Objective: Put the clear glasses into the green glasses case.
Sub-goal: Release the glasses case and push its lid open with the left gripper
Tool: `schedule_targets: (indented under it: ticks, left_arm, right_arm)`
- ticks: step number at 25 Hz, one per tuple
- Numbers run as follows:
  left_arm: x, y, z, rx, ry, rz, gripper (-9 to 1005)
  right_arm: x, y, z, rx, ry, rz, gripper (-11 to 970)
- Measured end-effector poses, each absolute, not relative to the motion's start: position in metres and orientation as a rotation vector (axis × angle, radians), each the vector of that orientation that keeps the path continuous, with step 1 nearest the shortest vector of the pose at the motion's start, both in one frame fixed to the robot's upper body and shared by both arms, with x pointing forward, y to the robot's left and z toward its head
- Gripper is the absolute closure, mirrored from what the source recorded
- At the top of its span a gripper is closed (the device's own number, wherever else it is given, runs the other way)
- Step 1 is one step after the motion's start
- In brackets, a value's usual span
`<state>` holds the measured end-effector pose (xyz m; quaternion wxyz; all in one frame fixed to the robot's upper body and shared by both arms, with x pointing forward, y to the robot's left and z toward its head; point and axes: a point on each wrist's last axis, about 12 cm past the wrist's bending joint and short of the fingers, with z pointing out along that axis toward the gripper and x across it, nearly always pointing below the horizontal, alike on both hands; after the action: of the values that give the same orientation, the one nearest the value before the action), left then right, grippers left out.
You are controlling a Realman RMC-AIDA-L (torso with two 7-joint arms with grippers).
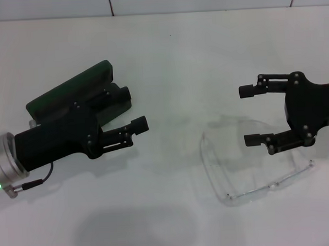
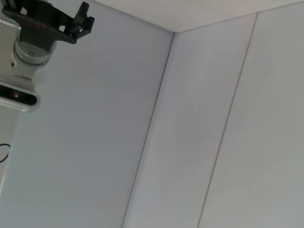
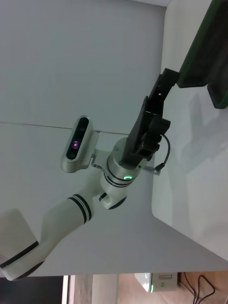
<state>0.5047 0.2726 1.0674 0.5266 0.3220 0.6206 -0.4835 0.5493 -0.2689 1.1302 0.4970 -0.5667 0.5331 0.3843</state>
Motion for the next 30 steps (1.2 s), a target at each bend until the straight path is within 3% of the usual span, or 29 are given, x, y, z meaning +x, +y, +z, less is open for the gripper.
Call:
schedule_targets:
  ticks: [13, 22, 30]
  left_arm:
    - [0.507, 0.273, 1.068, 0.756, 1.477, -1.141, 139]
    - [0.547, 0.318, 1.089, 0.633, 1.689, -0.899, 164]
    - [0.576, 0.328, 1.092, 0.658, 1.93, -0.705, 226]
  right_arm:
    - [0.546, -0.269, 1.128, -1.356, 1.284, 0.923, 116]
    - [0.547, -0.268, 1.127, -1.354, 1.275, 0.915, 117]
    - [0.546, -0.268, 1.123, -1.34, 1.294, 0.902, 118]
